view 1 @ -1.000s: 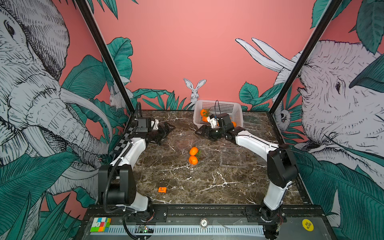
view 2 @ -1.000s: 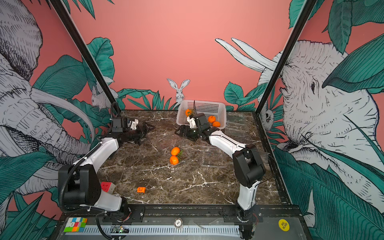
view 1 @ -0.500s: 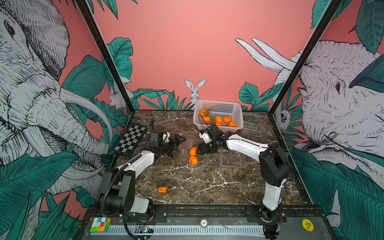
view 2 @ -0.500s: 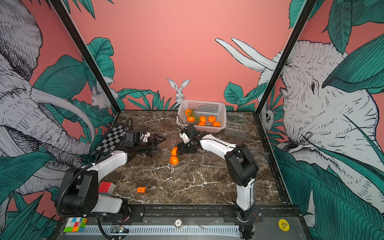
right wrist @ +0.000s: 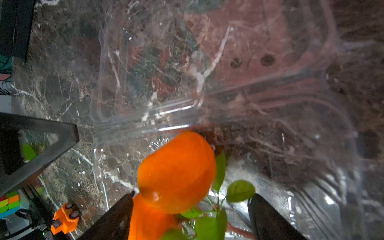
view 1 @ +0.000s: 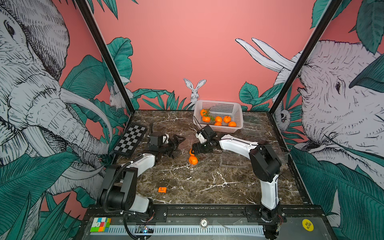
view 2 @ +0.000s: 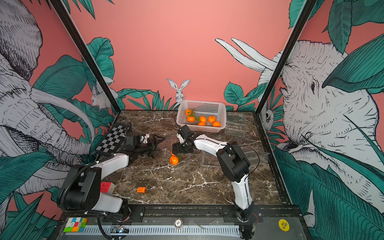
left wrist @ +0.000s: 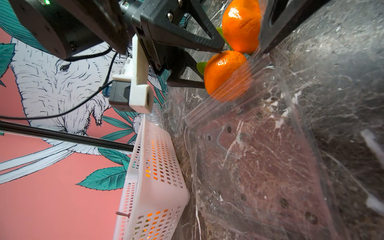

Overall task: Take oranges out of containers
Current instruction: Pick up the orange from the packing box.

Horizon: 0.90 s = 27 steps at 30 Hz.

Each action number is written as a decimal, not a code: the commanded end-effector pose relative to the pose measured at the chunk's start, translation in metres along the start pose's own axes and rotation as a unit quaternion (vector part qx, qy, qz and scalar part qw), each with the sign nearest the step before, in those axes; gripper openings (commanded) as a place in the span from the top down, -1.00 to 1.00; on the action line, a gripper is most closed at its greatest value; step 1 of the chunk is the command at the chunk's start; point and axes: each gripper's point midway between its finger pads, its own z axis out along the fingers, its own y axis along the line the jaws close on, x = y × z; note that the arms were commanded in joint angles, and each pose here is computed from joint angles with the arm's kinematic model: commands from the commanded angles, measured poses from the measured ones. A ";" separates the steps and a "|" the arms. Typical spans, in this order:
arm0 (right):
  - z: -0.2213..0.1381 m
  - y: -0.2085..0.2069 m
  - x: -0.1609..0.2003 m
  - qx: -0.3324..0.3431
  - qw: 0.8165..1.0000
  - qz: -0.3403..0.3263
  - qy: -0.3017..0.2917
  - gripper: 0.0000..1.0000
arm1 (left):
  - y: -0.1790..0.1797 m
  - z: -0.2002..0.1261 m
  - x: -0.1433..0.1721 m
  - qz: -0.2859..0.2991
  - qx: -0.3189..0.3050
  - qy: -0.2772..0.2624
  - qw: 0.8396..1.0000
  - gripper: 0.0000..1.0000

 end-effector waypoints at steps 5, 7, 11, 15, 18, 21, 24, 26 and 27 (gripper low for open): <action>0.025 0.002 -0.006 0.013 1.000 0.012 -0.004 -0.51 | 0.002 -0.001 -0.002 -0.004 0.002 -0.004 1.000 -0.98; 0.028 0.000 -0.004 0.017 1.000 0.014 -0.001 -0.45 | 0.003 -0.003 -0.003 -0.004 0.001 -0.005 1.000 -0.99; 0.031 -0.004 -0.001 0.026 0.999 0.020 0.003 -0.33 | 0.004 -0.006 -0.006 -0.003 0.000 -0.008 1.000 -0.98; 0.022 0.000 -0.007 0.025 0.999 0.024 -0.008 -0.21 | 0.001 -0.008 -0.006 0.005 -0.002 -0.008 1.000 -0.98; 0.009 0.004 -0.016 0.027 0.999 0.020 -0.020 -0.18 | -0.005 -0.011 -0.006 0.021 -0.007 -0.010 1.000 -0.98; -0.005 0.010 -0.025 0.028 0.999 0.014 -0.030 -0.17 | -0.014 -0.016 -0.008 0.043 -0.014 -0.014 0.999 -0.98; -0.017 0.011 -0.035 0.033 0.999 0.016 -0.041 -0.16 | -0.023 -0.022 -0.009 0.065 -0.021 -0.019 0.997 -0.98; -0.024 0.012 -0.041 0.030 0.998 0.019 -0.049 -0.15 | -0.028 -0.026 -0.010 0.074 -0.024 -0.025 0.997 -0.98; -0.026 0.012 -0.043 0.027 0.998 0.023 -0.051 -0.15 | -0.030 -0.027 -0.010 0.078 -0.023 -0.025 0.996 -0.99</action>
